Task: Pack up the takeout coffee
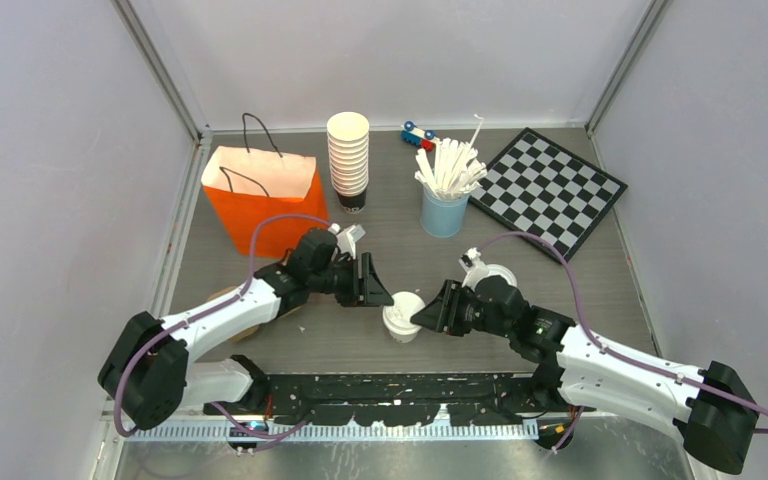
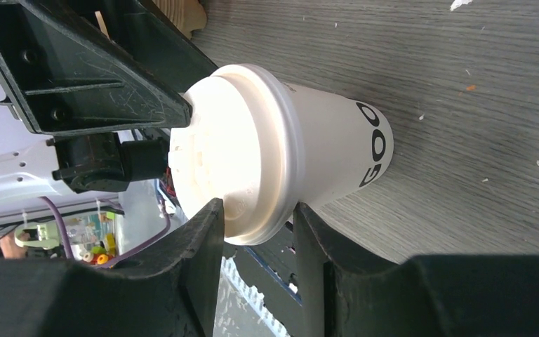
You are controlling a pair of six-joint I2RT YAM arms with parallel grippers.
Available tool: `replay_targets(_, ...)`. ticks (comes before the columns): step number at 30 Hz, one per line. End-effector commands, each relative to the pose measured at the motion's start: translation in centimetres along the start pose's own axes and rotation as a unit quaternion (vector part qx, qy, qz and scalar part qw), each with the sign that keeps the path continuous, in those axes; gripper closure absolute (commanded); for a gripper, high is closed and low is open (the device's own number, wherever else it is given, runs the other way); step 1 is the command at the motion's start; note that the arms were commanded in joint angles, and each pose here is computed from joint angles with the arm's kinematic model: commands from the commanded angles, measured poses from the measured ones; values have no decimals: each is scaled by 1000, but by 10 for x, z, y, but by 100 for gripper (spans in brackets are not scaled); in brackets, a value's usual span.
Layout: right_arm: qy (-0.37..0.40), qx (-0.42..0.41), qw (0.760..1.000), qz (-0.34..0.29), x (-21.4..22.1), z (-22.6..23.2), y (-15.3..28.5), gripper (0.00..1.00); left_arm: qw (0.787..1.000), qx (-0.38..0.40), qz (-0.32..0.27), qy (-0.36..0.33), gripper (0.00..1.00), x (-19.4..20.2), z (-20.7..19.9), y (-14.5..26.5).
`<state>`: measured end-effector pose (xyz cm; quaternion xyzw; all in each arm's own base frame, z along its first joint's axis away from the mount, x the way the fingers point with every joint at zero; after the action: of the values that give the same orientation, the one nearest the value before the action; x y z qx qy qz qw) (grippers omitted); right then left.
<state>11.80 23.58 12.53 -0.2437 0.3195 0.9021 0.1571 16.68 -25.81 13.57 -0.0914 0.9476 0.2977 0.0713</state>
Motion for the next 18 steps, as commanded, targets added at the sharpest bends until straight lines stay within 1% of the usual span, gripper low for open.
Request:
replay_targets(1,-4,125,989,73,49,-68,1,58,998,-56,-4,-1,52,8,31,-2)
replay_targets(9,-27,162,984,73,58,-84,7,60,998,-68,-9,11,53,13,40,0)
replay_targets(11,-29,178,982,65,57,-89,6,60,998,-69,-12,11,53,15,41,0)
replay_targets(18,-33,205,976,61,59,-97,3,62,997,-73,-8,0,54,30,44,-2)
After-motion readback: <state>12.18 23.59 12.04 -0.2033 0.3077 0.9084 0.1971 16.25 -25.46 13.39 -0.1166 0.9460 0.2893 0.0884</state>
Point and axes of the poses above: each gripper's point midway between its finger pads, its own y axis back along the fingers, its own z axis along the line the jaws close on, x = y × z, the point moved 3 cm from there along y, back along the fingers, and after that the axes turned 10 degrees about y, right-handed, at the moved point
